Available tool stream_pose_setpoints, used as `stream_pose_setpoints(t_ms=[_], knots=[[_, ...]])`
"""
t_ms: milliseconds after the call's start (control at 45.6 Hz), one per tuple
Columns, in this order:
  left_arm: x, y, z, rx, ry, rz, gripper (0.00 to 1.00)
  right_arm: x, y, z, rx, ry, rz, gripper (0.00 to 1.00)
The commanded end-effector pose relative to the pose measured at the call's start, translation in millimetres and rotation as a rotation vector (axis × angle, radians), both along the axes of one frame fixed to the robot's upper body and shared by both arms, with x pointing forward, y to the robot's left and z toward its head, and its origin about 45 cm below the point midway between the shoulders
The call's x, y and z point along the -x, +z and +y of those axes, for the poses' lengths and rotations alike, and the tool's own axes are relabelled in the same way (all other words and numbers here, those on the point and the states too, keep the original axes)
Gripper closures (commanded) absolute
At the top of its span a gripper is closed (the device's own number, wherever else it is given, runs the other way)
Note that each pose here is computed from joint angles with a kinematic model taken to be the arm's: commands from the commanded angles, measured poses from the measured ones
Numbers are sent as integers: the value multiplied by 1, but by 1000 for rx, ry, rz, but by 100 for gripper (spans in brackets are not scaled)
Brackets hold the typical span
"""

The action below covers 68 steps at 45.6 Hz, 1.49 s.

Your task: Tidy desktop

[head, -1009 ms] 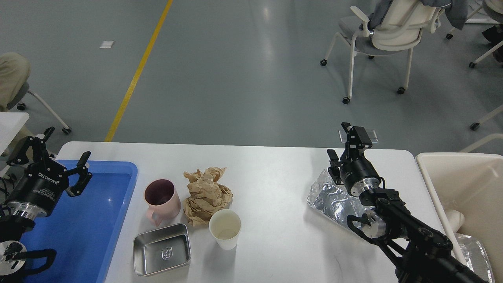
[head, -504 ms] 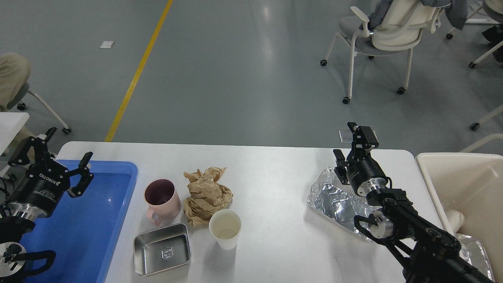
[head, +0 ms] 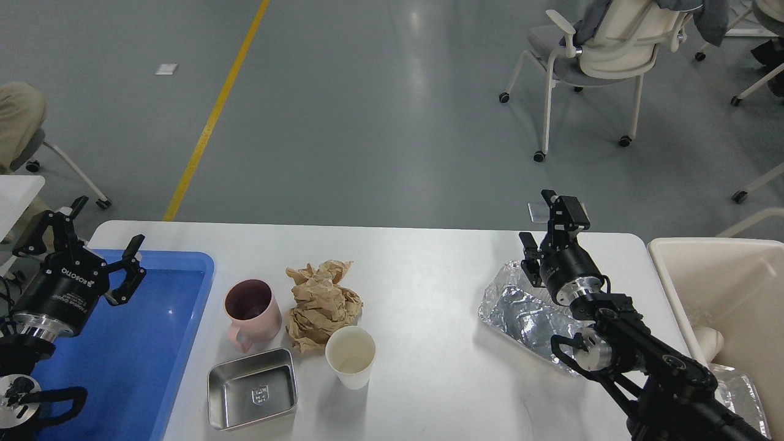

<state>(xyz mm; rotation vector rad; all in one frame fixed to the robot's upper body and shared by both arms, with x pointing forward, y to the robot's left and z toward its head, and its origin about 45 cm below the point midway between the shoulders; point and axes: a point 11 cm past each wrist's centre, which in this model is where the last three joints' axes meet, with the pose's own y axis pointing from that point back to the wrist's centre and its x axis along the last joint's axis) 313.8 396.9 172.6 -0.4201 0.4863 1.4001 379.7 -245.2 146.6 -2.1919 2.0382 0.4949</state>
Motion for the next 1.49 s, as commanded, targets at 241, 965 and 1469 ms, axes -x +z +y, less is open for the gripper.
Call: stream_pose_setpoints(t_ms=[241, 965, 1469], knots=[[17, -2, 23, -252, -163, 164, 3, 2, -4, 12, -18, 14, 8, 0], [66, 118, 174, -1043, -224, 467, 3, -4, 6, 33, -48, 46, -15, 0], [70, 98, 124, -1268, -555, 457, 3, -3, 5, 42, -51, 64, -12, 0]])
